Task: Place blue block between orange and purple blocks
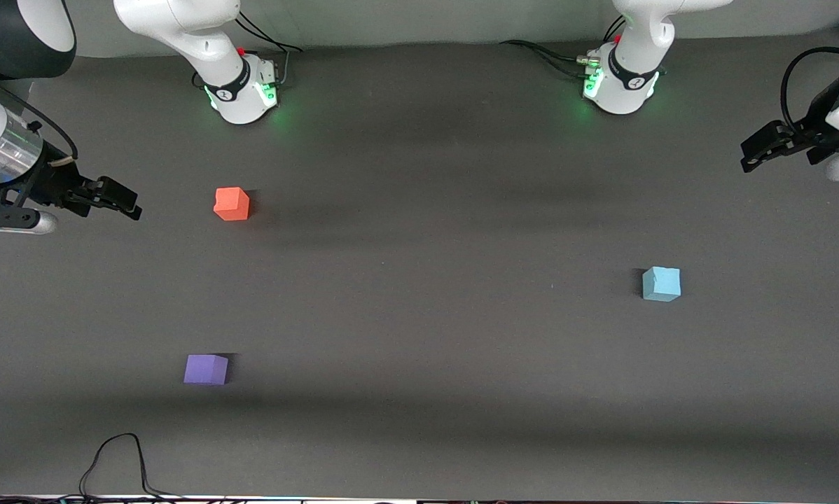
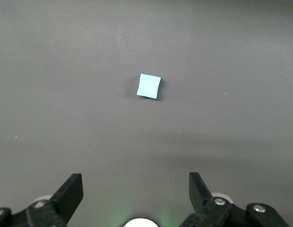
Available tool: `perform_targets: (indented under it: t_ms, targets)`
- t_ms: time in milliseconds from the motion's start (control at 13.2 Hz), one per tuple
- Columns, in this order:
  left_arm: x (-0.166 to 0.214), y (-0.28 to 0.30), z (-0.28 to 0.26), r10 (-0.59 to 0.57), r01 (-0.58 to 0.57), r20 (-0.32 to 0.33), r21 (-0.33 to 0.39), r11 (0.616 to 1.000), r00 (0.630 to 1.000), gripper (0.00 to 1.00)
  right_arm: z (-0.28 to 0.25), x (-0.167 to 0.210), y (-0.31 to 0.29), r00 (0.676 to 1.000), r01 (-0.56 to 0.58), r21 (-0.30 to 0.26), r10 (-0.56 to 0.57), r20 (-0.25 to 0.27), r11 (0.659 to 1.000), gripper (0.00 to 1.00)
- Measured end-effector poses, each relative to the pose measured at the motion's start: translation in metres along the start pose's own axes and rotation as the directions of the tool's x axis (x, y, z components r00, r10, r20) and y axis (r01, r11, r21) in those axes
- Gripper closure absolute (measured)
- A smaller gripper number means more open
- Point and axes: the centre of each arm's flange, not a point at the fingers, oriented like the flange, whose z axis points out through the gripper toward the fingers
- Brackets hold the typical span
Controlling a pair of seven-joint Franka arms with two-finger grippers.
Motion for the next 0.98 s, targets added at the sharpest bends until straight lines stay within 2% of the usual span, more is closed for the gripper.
perform_targets:
  t_ms: [379, 606, 758, 985]
  targets:
    - [0.003, -0.009, 0.006, -0.005, 0.005, 0.018, -0.002, 1.0, 1.0, 0.0, -0.019, -0.008, 0.001, 0.999, 0.005, 0.009, -0.004, -0.032, 1.0, 0.0]
    - [0.008, -0.01, 0.027, 0.007, -0.007, 0.07, -0.001, 1.0, 0.997, 0.0, -0.029, -0.014, 0.002, 0.999, 0.008, 0.013, -0.008, -0.046, 1.0, 0.0]
    - [0.017, -0.009, 0.067, 0.014, -0.014, 0.092, -0.001, 1.0, 0.996, 0.0, -0.033, -0.017, 0.002, 0.999, 0.011, 0.014, -0.01, -0.05, 1.0, 0.0]
    - [0.034, -0.008, 0.16, 0.018, -0.017, 0.096, -0.007, 1.0, 0.995, 0.0, -0.029, -0.017, 0.002, 0.999, 0.01, 0.012, -0.01, -0.038, 1.0, 0.0]
